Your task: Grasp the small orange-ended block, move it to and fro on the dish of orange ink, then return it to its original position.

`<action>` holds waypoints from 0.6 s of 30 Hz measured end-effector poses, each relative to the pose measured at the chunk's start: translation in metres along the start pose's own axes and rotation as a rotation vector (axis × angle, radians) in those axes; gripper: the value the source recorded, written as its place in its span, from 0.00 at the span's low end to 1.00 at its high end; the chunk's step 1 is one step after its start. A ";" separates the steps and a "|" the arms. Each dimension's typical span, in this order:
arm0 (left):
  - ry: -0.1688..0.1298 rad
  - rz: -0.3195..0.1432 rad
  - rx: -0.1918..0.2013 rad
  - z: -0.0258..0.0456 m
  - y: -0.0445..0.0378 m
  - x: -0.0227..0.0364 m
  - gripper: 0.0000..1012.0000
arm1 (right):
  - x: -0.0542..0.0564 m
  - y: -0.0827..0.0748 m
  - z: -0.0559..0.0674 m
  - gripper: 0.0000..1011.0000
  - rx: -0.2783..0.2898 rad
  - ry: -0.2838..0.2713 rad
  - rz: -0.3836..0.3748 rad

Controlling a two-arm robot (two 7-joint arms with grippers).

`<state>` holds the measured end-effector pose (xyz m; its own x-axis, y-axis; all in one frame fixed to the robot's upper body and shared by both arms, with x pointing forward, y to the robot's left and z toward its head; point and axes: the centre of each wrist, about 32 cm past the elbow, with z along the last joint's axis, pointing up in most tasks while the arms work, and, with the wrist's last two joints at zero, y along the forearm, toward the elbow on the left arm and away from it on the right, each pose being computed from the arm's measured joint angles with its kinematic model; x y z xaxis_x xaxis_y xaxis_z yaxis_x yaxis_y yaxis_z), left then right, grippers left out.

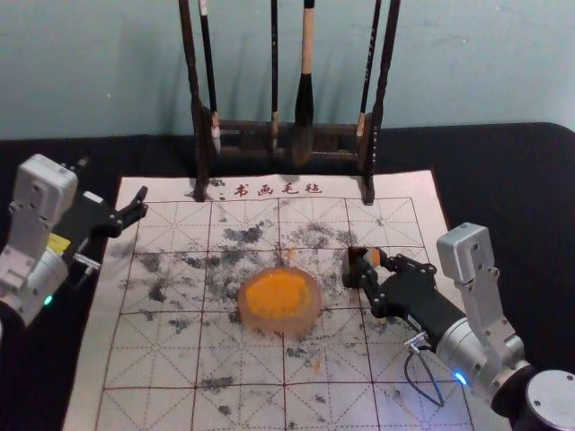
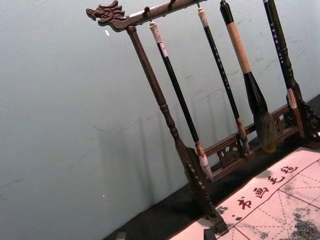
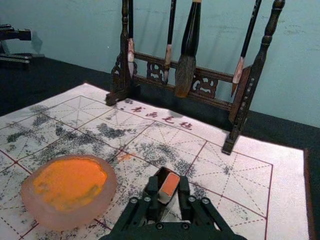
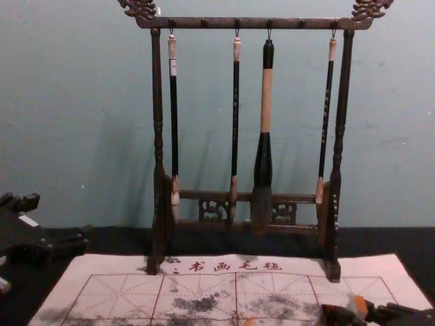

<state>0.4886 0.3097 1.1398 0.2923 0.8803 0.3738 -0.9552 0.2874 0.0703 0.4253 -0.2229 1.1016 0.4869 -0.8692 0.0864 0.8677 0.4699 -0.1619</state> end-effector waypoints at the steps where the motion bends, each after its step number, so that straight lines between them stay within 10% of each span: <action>1: 0.000 0.000 0.000 0.0000 0.0000 0.0000 0.99 | 0.000 0.000 0.000 0.25 0.000 0.000 0.000; 18: 0.000 0.000 0.000 0.0000 0.0000 0.0000 0.99 | 0.000 0.000 0.000 0.13 0.000 0.000 0.000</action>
<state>0.4886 0.3097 1.1398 0.2923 0.8803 0.3737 -0.9552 0.2874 0.0703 0.4253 -0.2229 1.1016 0.4869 -0.8692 0.0864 0.8677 0.4700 -0.1618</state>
